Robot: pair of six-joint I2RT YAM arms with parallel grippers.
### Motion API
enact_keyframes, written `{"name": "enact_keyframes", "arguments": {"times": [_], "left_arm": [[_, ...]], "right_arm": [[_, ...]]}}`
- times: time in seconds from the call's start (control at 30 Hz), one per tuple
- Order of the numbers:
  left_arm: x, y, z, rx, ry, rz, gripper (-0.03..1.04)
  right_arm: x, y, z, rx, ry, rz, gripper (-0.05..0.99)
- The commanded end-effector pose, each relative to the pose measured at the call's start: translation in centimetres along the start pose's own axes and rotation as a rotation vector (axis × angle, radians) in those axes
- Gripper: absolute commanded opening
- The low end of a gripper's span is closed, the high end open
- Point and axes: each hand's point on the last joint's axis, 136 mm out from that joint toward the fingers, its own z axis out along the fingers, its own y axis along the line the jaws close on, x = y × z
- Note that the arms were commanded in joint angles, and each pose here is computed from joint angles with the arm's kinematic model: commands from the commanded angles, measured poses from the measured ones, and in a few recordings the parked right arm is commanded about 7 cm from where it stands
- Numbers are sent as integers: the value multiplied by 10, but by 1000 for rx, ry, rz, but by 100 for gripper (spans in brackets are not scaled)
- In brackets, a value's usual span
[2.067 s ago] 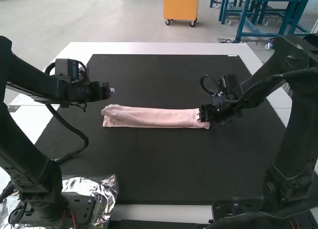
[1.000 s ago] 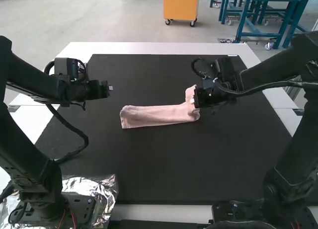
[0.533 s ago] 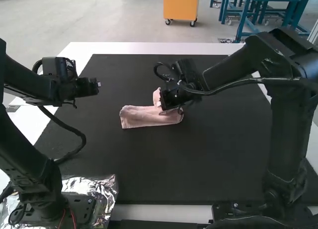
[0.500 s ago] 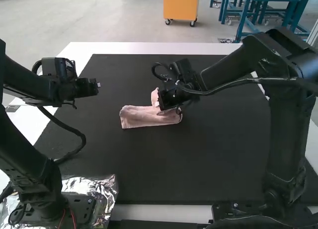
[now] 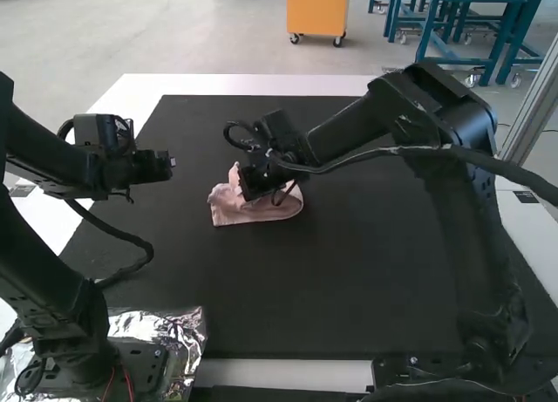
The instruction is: Fold the towel.
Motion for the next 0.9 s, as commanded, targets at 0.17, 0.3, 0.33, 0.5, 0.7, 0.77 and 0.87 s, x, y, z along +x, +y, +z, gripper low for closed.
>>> {"name": "enact_keyframes", "arguments": {"times": [0.17, 0.3, 0.33, 0.5, 0.7, 0.77, 0.87], "left_arm": [[-2, 4, -5, -9, -32, 22, 97], [-2, 2, -6, -6, -41, 25, 97], [-1, 2, -6, -5, -40, 24, 97], [-1, 1, -5, -4, -42, 25, 97], [-1, 0, -5, -2, -41, 28, 97], [-2, 1, -5, -5, -43, 27, 97], [-3, 0, -5, -4, -44, 28, 97]], "right_arm": [[-34, 47, -1, -74, -29, -35, 61], [-60, 79, -26, -140, -55, -63, 71], [-68, 85, -33, -147, -75, -69, 71], [-98, 90, -66, -139, -154, -76, 71], [-83, 52, -69, -98, -176, -66, -2], [-77, 39, -66, -85, -187, -58, -2], [-69, 25, -61, -70, -212, -47, -2]]}}
